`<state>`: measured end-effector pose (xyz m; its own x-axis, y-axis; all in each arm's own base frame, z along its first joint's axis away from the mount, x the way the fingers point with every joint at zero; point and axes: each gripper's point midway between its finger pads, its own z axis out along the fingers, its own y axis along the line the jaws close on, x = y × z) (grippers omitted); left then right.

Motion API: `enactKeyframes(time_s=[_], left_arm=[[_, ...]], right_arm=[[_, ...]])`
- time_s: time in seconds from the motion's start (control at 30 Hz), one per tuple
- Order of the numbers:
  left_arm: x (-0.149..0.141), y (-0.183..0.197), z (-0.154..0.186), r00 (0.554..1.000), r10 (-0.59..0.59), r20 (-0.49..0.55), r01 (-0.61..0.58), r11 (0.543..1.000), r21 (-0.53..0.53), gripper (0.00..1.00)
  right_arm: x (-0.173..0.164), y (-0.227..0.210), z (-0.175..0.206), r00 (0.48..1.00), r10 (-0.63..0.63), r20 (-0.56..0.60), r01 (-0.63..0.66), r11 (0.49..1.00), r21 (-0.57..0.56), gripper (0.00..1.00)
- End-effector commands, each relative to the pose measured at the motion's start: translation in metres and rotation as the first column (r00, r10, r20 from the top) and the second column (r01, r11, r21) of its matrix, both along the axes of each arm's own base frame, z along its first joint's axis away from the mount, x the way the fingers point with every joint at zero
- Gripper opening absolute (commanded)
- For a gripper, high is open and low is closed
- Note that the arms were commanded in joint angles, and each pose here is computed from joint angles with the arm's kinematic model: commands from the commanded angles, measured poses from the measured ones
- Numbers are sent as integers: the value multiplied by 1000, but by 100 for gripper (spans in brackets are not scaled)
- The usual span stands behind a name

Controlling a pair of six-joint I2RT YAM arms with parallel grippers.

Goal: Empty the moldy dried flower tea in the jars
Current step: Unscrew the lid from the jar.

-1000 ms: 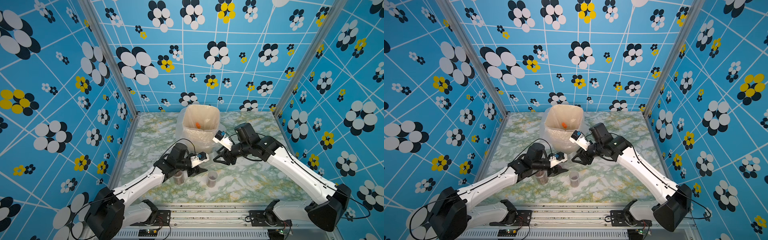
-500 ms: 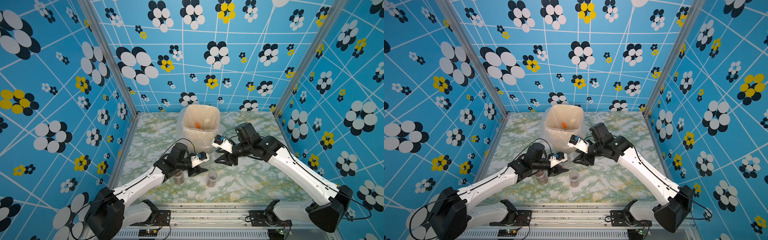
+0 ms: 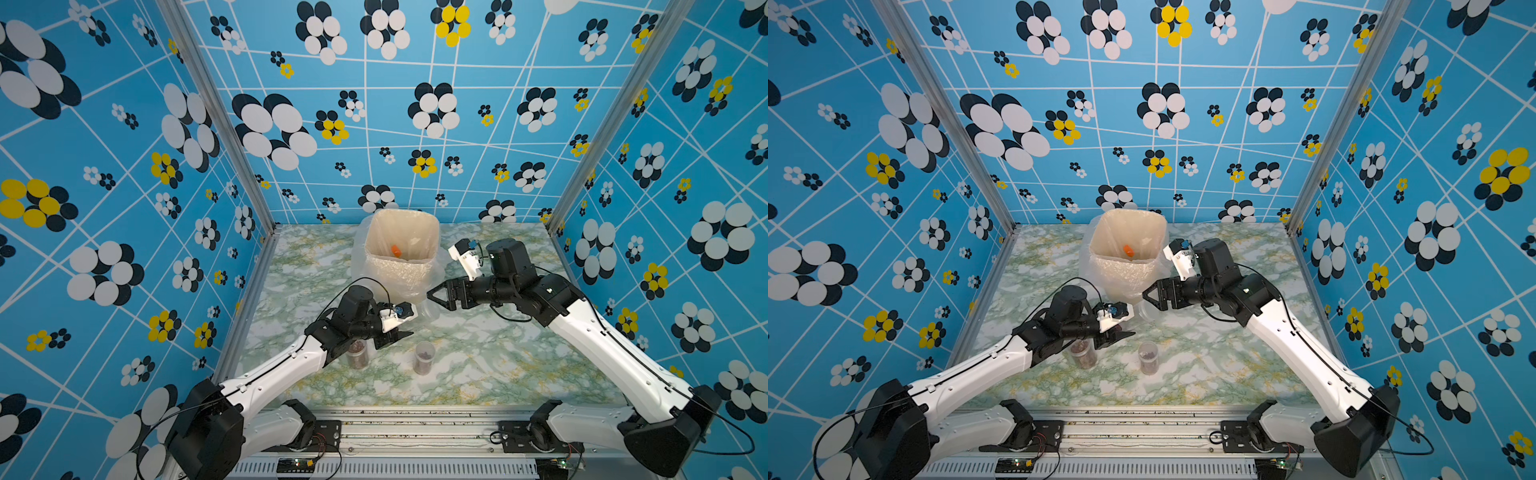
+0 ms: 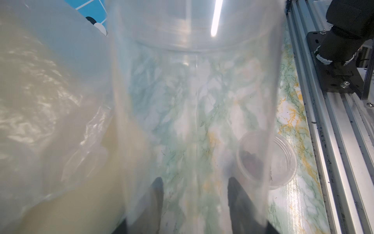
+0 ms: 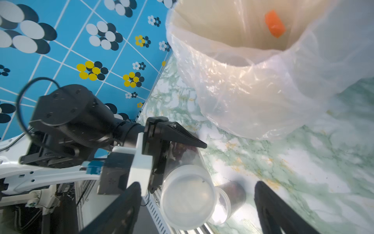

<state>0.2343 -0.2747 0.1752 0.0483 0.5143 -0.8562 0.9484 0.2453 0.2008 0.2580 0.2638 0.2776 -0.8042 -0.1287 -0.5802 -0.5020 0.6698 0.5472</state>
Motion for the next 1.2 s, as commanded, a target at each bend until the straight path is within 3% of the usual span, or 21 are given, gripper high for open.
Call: enactKeyframes(time_s=[0.0,0.37,0.5,0.7,0.8,0.9,1.0,1.1,1.17], left_arm=[[6,-3,20,998,7,70,-6,1000,-12,16],[6,-3,20,997,8,75,-8,1000,-8,16],[7,-2,19,997,12,75,-11,1000,-5,16],[8,-2,18,997,15,76,-15,1000,-3,16],[8,-2,18,997,17,75,-17,1000,-4,16],[8,-3,19,997,17,72,-17,1000,-8,16],[7,-5,21,998,9,61,-8,1000,-22,15],[-2,-9,22,999,-39,37,41,998,-45,15],[-11,-12,25,996,-90,16,91,993,-74,15]], right_arm=[[-12,5,-7,984,-17,-179,24,999,34,83],[-17,15,-22,970,29,-243,-17,999,52,77],[-19,15,-26,968,42,-248,-33,999,39,68],[-26,18,-33,962,81,-262,-80,997,15,66],[-28,19,-34,960,90,-265,-92,996,7,59],[-30,21,-34,959,110,-259,-112,994,9,40],[-29,22,-33,964,137,-228,-139,990,7,35],[-29,21,-32,968,212,-135,-217,976,-25,27],[-27,16,-34,956,294,-16,-294,950,-103,17]])
